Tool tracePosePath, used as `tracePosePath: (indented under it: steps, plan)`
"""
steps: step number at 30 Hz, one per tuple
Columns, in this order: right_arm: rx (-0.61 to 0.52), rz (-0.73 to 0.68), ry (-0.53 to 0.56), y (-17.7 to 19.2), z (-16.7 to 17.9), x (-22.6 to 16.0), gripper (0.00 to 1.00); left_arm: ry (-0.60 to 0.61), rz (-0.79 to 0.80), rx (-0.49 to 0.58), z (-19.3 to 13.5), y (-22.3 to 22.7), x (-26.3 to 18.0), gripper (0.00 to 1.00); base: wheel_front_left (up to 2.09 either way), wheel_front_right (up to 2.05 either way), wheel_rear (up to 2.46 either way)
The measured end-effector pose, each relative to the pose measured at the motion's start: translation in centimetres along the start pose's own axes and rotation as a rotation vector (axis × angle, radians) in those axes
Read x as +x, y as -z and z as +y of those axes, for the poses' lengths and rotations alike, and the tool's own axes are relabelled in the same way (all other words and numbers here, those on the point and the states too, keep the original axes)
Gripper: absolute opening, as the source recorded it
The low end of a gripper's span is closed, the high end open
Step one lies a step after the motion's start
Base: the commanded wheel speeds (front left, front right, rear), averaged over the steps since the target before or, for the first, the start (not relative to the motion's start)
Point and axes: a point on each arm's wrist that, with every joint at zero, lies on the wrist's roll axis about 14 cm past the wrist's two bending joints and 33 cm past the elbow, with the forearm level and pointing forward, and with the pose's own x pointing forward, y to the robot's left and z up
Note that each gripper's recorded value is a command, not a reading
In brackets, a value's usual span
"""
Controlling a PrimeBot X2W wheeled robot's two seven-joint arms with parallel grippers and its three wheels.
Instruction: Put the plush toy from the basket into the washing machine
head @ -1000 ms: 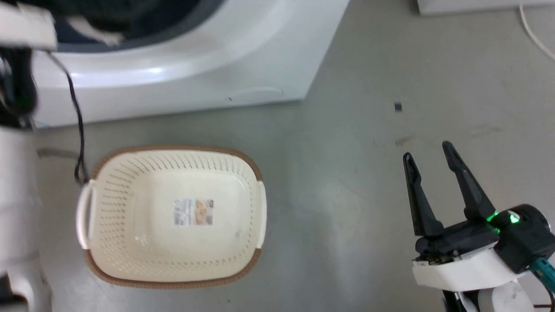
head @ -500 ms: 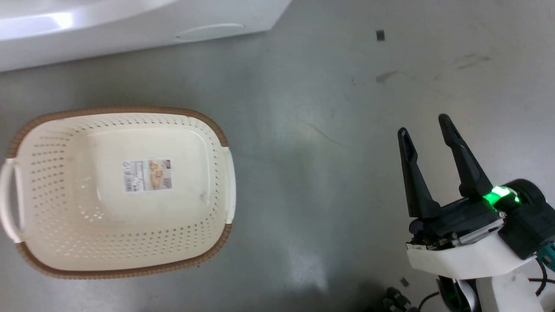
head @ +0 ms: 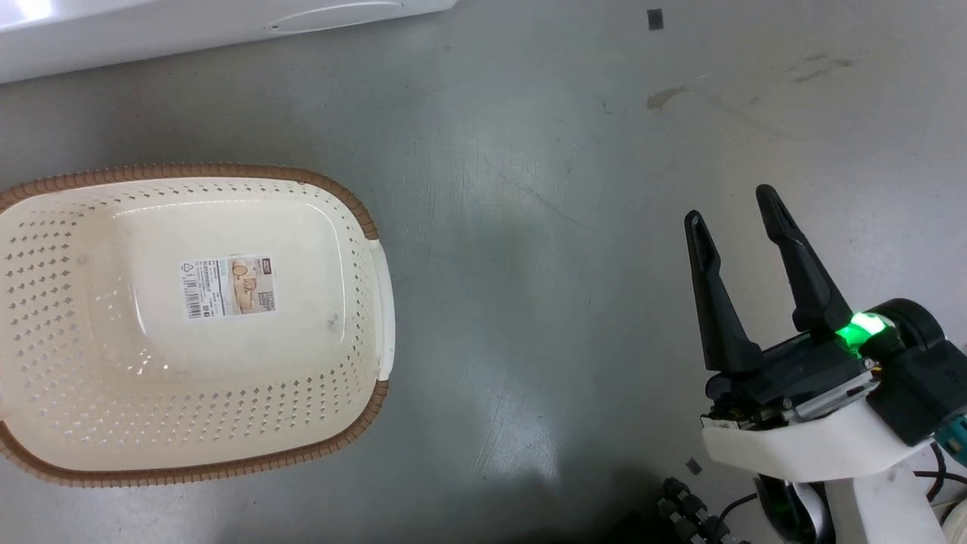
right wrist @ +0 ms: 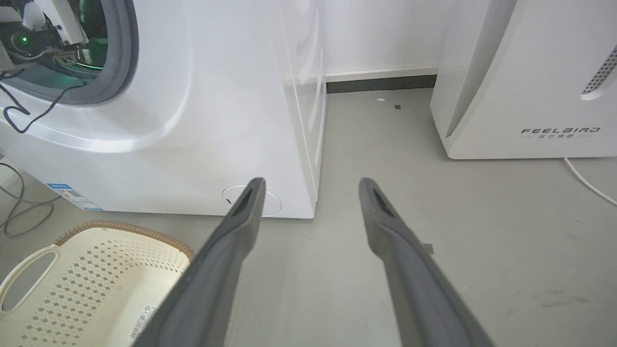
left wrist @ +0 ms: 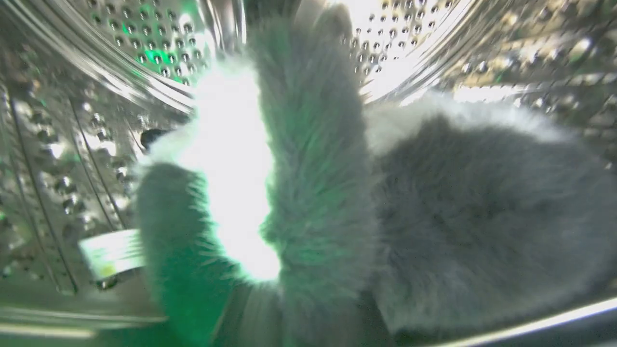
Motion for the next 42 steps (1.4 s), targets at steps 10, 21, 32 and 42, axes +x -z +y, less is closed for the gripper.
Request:
tracePosePath:
  steps: [10,21,32,42]
  plan:
    - [-0.001,-0.036,-0.009,-1.2,0.3,0.3,1.00,0.014,0.025,0.017,0.1,-0.2,-1.2,1.00,0.00,0.00,0.00]
    - [-0.042,-0.145,-0.033,-5.8,1.1,-0.7,1.00,0.045,-0.013,-0.003,-1.1,-2.5,-6.9,1.00,0.00,0.00,0.00]
    - [-0.046,-0.250,-0.059,-10.4,2.7,-4.7,1.00,0.108,-0.161,0.012,-2.8,-9.4,-16.3,1.00,0.00,0.00,0.00]
    - [-0.046,-0.327,-0.108,-13.0,4.7,-8.3,1.00,0.060,-0.307,-0.018,-2.4,-11.8,-27.7,1.00,0.00,0.00,0.00]
